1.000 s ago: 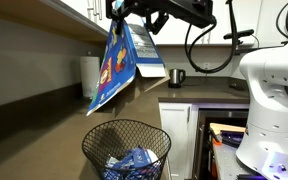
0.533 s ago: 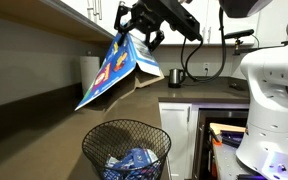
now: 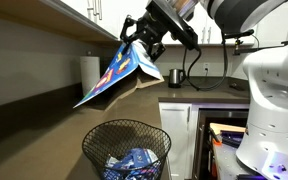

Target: Pour the contents from the box into the black then put the box on the counter

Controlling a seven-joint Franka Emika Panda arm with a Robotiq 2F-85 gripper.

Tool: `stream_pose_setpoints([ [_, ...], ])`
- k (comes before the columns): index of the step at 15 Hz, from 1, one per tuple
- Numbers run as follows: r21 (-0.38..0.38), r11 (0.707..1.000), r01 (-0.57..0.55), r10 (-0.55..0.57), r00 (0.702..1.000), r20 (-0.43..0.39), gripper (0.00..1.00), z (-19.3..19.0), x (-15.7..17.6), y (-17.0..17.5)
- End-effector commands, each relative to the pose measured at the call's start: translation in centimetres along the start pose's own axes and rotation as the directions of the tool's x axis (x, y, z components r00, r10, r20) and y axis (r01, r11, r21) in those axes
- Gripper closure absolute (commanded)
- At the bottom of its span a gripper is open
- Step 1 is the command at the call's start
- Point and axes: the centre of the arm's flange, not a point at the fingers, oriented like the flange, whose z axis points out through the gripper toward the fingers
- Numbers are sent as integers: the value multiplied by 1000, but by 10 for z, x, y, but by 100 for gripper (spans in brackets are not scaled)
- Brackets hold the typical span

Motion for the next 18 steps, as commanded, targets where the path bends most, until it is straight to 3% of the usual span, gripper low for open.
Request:
stream_pose_setpoints([
  [1, 29, 999, -35, 32, 996, 85, 59, -3, 11, 9],
  [3, 38, 996, -79, 73, 989, 130, 63, -4, 19, 8],
  [5, 41, 992, -122, 113, 978, 174, 60, -1, 25, 8],
  [13, -4, 974, -227, 217, 924, 315, 64, 32, 50, 9],
  [16, -16, 967, -255, 242, 895, 375, 62, 55, 67, 10],
  [18, -15, 959, -285, 262, 857, 443, 63, 70, 80, 11],
])
